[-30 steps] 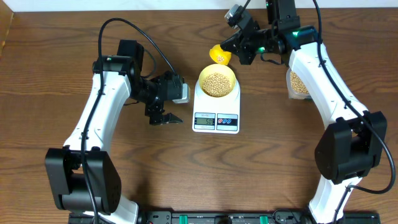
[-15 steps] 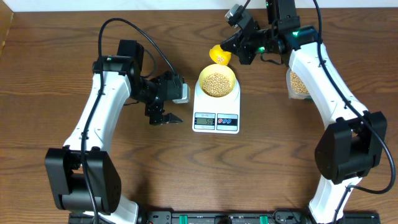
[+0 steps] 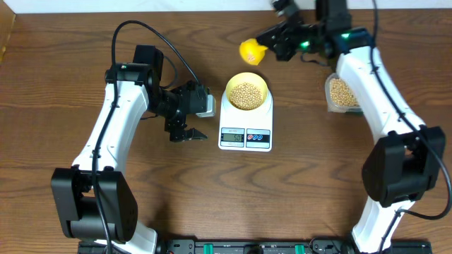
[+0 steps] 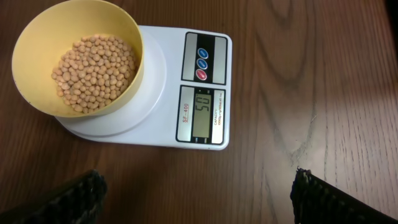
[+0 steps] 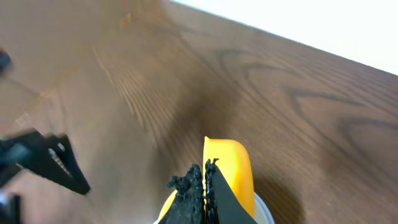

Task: Scoop item into bowl and weigh 50g on scale
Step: 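Move the yellow scoop right back to the soybean tub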

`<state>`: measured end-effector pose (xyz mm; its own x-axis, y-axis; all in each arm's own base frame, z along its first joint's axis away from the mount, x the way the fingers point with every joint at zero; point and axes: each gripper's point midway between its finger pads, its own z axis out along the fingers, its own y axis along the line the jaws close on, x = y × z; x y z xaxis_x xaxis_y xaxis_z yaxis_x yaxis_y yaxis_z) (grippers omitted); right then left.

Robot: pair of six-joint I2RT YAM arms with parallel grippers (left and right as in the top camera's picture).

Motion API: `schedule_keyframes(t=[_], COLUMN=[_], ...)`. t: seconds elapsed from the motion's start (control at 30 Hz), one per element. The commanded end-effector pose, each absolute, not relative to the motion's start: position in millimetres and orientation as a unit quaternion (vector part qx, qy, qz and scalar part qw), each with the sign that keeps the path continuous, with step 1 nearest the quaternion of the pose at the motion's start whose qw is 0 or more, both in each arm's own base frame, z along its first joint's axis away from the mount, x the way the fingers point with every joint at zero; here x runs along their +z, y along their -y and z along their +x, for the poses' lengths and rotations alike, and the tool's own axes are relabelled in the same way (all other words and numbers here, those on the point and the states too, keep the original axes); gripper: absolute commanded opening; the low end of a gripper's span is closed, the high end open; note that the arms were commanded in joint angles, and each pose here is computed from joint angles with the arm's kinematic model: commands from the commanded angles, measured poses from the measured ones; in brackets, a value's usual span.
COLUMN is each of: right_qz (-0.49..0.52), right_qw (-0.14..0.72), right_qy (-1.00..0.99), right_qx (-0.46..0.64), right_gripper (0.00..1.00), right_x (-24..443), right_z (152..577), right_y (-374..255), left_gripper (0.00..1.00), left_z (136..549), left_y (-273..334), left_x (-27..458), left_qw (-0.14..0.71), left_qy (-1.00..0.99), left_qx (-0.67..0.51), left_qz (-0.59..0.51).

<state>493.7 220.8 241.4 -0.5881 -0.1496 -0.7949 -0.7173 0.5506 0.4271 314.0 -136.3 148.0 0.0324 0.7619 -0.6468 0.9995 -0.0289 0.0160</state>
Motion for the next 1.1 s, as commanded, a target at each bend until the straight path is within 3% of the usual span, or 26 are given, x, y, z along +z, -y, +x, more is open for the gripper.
schedule_keyframes(t=[0.0,0.23,0.47,0.8,1.07], right_qz=[-0.198,-0.038,0.09,0.177,0.176], right_qw=[0.351,0.317,0.287,0.239,0.219], right_qy=[-0.789,-0.827,-0.87,-0.928,-0.951], right_qx=[0.463,0.463,0.391,0.225,0.131], right_gripper=[0.01,0.01,0.01,0.01,0.01], right_x=[282,266,230,181,165], right_z=[489,500,494,477,471], right_y=[-188,-81,-1,49,50], left_gripper=[0.97,0.97,0.98,0.98,0.98], left_z=[311,311,311,311,311], left_y=[136,136,136,136,136], left_x=[146,146,146,146,146], left_qw=[0.243,0.243,0.243,0.243,0.243], left_qy=[-0.65,-0.65,-0.65,-0.65,-0.65], left_qx=[-0.247,-0.247,-0.247,-0.247,-0.247], left_qz=[0.676,0.676,0.676,0.676,0.676])
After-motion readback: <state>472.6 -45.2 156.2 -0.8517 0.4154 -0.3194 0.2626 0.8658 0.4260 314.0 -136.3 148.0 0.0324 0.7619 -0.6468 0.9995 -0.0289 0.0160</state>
